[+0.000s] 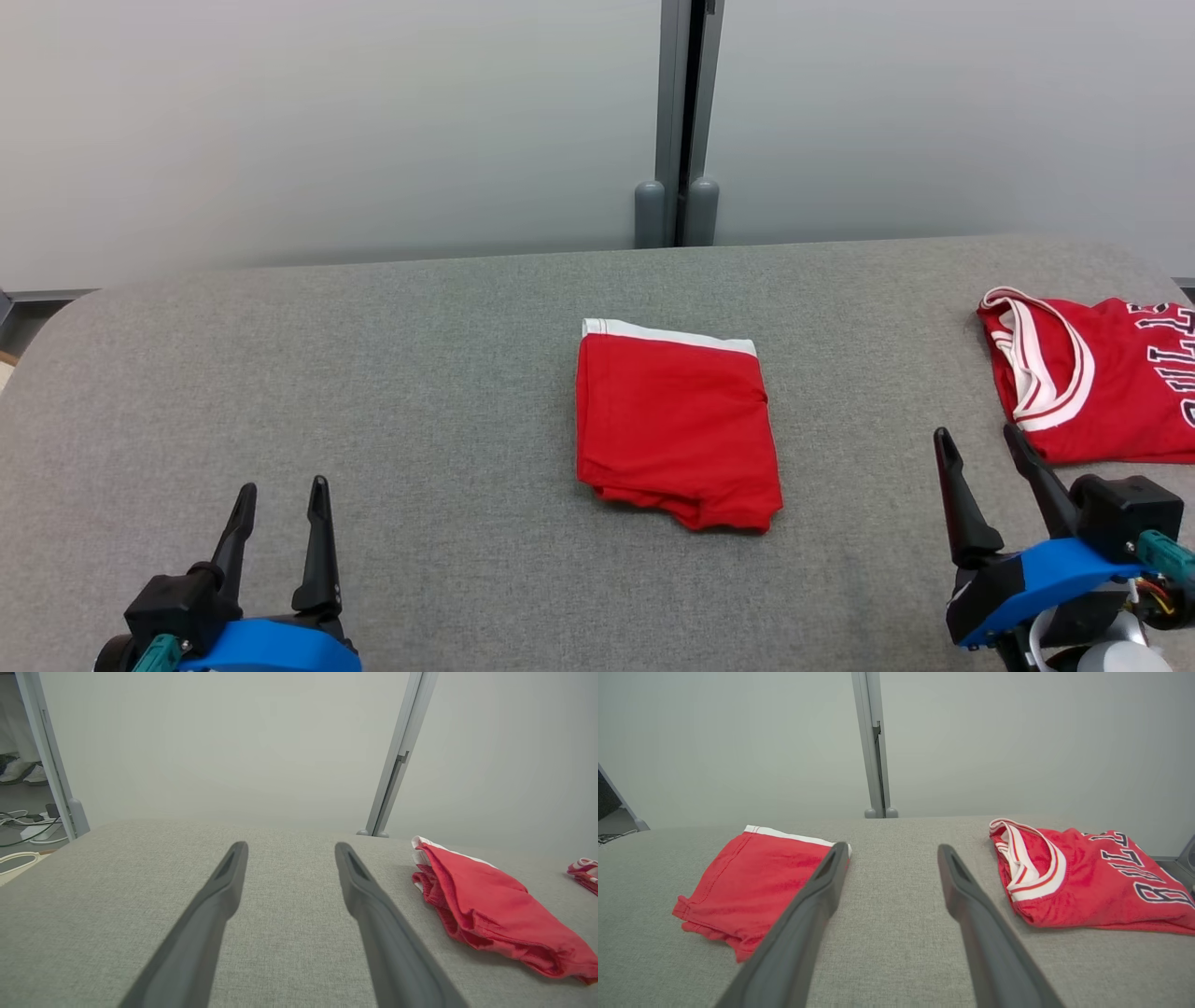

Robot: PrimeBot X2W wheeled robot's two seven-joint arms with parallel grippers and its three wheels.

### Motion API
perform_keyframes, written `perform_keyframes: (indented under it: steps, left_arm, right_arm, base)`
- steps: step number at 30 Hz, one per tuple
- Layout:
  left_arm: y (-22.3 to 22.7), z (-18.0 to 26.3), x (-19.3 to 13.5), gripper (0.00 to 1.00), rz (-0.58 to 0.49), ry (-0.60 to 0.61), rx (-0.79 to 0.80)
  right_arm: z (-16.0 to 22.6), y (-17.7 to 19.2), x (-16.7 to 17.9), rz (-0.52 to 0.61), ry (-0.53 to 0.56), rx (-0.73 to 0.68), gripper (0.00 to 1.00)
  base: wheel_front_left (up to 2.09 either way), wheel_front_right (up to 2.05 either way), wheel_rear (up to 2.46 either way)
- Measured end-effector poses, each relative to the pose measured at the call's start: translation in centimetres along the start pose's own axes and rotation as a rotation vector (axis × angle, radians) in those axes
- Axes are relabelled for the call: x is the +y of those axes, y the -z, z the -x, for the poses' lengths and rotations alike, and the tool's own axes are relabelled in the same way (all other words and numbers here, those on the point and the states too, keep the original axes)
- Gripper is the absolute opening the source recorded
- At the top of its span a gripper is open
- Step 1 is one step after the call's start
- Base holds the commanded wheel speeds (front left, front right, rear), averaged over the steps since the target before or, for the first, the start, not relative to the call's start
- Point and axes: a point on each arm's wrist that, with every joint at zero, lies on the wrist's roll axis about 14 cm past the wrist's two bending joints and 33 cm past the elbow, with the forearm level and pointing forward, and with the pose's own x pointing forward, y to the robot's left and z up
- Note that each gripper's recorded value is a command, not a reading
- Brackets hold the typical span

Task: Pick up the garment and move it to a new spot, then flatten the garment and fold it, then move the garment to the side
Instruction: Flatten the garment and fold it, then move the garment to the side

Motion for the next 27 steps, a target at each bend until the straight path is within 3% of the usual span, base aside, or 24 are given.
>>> perform_keyframes:
  steps: [27]
  left_arm:
    - [0.0, 0.3, 0.1, 1.0, -0.015, 0.001, 0.004]
  right_arm:
    - [0.0, 1.7, 1.0, -0.044, -0.02, 0.05, 1.0]
  base:
    - [0.0, 0.0, 0.0]
